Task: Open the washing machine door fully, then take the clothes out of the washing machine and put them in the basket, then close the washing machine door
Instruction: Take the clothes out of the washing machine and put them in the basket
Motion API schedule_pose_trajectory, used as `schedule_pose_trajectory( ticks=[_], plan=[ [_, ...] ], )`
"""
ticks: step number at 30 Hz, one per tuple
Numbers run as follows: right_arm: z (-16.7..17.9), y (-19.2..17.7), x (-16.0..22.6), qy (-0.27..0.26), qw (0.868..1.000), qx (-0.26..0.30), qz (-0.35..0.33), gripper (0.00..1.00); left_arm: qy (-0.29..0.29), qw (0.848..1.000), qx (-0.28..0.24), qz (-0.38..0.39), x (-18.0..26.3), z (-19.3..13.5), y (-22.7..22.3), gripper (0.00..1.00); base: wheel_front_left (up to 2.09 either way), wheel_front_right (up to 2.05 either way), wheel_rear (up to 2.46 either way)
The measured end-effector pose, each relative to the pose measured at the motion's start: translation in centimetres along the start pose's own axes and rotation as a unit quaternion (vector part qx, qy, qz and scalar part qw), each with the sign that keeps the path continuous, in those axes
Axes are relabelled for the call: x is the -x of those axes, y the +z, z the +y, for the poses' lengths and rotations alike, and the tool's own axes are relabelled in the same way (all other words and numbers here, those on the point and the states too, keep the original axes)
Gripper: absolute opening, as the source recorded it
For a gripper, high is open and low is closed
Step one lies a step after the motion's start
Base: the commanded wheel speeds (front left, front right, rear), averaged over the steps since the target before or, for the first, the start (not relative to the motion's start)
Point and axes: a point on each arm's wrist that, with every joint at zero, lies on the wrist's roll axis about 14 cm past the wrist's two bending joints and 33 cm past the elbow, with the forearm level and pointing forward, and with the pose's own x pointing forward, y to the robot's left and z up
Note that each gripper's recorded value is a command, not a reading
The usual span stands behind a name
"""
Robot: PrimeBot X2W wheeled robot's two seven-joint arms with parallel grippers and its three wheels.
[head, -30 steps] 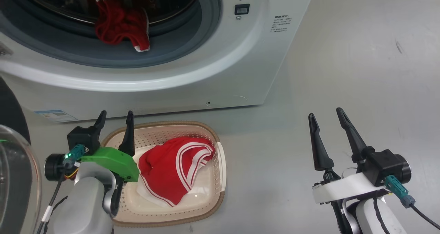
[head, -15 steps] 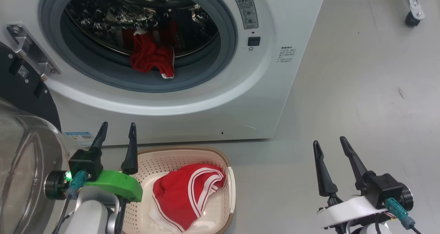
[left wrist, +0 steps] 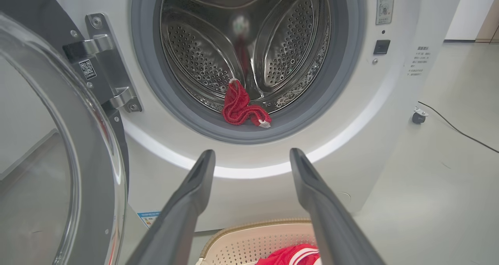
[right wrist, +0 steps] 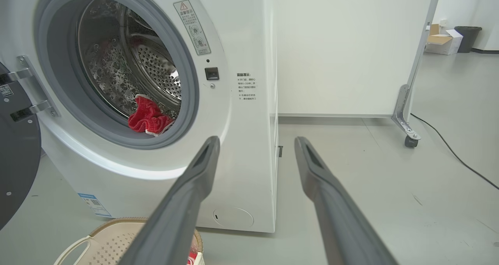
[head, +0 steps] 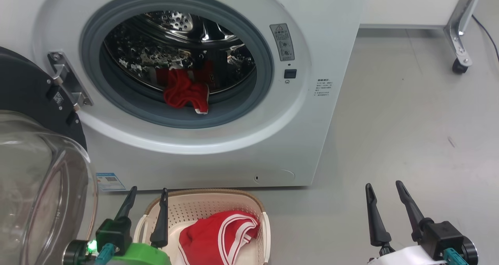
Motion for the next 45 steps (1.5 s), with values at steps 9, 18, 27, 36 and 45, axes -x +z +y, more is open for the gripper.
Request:
schedule_pose_trajectory(
  ticks=[9, 18, 27, 36, 45],
  plan=[
    [0.2, 0.4, 1.5, 0.000, 1.000, 0.001, -0.006, 1.00, 0.007, 1.000, 0.000, -0.019, 2.4, 0.1, 0.9, 1.00, 0.00, 0.00, 0.00],
    [0.5, 0.8, 1.7, 0.002, 1.000, -0.001, -0.013, 1.00, 0.002, 0.999, 0.000, -0.032, 2.9, -0.4, 1.7, 1.00, 0.00, 0.00, 0.00],
    [0.3, 0.5, 2.3, -0.004, 1.000, -0.002, -0.008, 1.00, -0.006, 1.000, -0.004, -0.027, 3.4, -1.0, 1.6, 1.00, 0.00, 0.00, 0.00],
    [0.2, 0.5, 2.4, -0.005, 1.000, -0.003, -0.009, 1.00, -0.012, 1.000, -0.003, -0.022, 3.7, -1.5, 1.5, 1.00, 0.00, 0.00, 0.00],
    [0.3, 0.4, 2.4, -0.004, 1.000, -0.004, -0.007, 1.00, -0.009, 1.000, -0.001, -0.020, 3.7, -1.5, 1.7, 1.00, 0.00, 0.00, 0.00]
  ],
)
